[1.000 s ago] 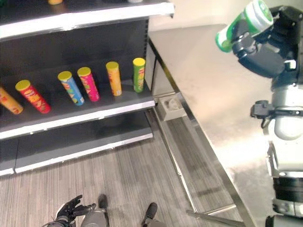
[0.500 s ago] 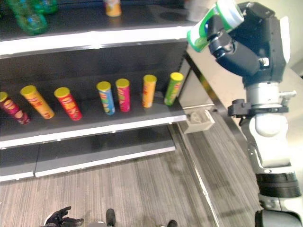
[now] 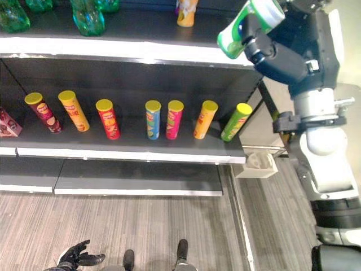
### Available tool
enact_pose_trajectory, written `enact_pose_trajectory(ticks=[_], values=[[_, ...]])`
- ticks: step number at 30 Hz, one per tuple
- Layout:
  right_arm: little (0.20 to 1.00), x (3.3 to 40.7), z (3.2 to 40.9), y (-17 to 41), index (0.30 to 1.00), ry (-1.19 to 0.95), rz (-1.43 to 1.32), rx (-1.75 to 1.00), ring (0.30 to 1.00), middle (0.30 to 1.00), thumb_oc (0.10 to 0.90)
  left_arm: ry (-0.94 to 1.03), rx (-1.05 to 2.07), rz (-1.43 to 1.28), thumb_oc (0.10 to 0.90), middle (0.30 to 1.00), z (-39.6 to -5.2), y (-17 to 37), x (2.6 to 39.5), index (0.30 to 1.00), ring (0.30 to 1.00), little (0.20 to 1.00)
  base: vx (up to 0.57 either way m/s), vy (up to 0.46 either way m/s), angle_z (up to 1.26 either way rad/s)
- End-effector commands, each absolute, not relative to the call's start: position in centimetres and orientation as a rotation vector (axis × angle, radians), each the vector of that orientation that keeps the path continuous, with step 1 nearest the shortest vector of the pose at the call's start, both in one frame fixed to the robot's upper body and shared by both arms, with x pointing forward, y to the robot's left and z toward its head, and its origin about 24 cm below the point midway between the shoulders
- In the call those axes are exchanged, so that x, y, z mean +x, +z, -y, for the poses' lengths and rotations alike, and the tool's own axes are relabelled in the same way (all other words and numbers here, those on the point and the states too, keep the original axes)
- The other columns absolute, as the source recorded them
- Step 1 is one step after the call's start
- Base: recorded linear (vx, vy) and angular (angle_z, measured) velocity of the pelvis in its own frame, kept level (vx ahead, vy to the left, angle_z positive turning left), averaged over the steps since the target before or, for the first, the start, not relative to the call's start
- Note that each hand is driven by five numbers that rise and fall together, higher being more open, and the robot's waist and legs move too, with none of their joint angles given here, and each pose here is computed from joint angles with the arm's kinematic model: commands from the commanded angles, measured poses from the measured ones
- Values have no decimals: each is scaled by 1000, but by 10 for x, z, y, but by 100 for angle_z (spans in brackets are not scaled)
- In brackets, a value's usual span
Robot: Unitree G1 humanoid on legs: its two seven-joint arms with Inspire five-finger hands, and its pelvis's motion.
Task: Put the goods on the table back onto the shelves and tidy them up.
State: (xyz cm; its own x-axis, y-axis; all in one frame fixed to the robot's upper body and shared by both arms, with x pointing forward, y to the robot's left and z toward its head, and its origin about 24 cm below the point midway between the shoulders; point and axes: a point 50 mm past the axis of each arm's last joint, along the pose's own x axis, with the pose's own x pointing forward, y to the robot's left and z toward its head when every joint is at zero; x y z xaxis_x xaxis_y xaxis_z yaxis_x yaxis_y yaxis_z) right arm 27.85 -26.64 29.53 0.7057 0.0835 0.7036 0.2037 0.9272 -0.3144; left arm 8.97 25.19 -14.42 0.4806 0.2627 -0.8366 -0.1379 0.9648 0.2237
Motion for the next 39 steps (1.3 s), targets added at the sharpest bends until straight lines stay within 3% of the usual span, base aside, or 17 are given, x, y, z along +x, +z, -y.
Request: enact_pose_trajectory(ticks=[1,22,39], values=[[300,260,260,361,300,-78,1051,-388,300,300,400,273,175,-1012,800,900,-270,-137,91,900,900,900,56,-63,2],[300,324,276,378,300,-166,743,-576,300,300,400,281,173,-1059,800,900,-271,-141,77,900,900,900,45,-58,15],[300,325,293,374,300,-261,681,-686,300,300,400,306,181,-1052,800,900,-275,-141,79,900,900,900,10,-4,4]])
